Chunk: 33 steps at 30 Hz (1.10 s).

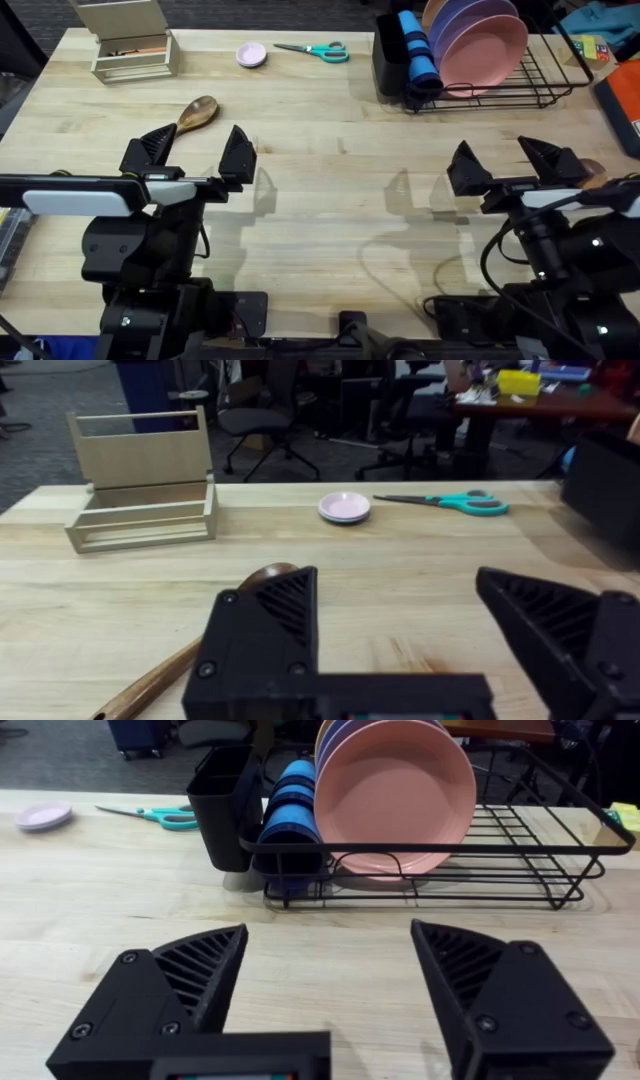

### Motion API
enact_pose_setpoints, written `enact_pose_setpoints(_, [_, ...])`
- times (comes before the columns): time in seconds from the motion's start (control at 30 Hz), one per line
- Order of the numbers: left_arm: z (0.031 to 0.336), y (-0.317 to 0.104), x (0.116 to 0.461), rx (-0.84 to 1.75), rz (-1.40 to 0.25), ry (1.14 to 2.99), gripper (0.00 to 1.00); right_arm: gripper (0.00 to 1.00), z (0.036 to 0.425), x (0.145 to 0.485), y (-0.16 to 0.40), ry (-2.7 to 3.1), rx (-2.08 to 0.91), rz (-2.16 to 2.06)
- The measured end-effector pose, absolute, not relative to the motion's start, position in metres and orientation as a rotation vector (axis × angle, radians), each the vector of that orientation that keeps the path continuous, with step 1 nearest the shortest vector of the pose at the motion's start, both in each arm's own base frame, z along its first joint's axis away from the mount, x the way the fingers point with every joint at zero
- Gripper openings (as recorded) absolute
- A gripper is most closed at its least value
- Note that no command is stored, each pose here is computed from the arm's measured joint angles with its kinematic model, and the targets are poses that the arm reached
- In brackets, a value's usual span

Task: Pick up the spoon on the table one by one and put them onto the rack

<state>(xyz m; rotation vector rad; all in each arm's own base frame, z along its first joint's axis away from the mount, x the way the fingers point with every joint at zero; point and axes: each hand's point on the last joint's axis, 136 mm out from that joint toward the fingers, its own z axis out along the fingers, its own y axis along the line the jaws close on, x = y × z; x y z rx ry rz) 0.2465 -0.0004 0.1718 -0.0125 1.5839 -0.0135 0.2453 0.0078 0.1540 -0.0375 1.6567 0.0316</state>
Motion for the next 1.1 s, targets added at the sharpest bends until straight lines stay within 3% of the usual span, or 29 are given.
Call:
enact_pose_setpoints(0.43, [0.169,-0.002,0.242,-0.005,-0.022,1.657,0.993,0.996,0.143,0.233,0.004,1.799,-0.078,-0.030])
enact_pose_setpoints(0.47, [0.174,-0.002,0.241,-0.006,-0.023,1.663,0.993,0.996,0.142,0.229,0.002,1.827,-0.073,-0.039])
enact_pose_setpoints(0.5, [0.200,-0.002,0.237,-0.006,-0.023,1.668,0.993,0.996,0.159,0.224,-0.003,1.852,-0.056,-0.073])
enact_pose_setpoints(0.7, [0.249,-0.002,0.240,-0.006,-0.023,1.712,0.993,0.996,0.224,0.220,-0.009,1.842,-0.035,-0.101])
enact_pose_setpoints(0.73, [0.271,-0.002,0.250,-0.006,-0.022,1.739,0.993,0.996,0.248,0.226,-0.009,1.873,-0.036,-0.103])
enact_pose_setpoints(0.9, [0.309,-0.003,0.271,-0.006,-0.023,1.769,0.993,0.996,0.280,0.244,-0.009,1.956,-0.042,-0.103])
enact_pose_setpoints(1.1, [0.333,-0.004,0.295,-0.002,-0.030,1.875,0.993,0.996,0.317,0.271,-0.008,2.032,-0.046,-0.103])
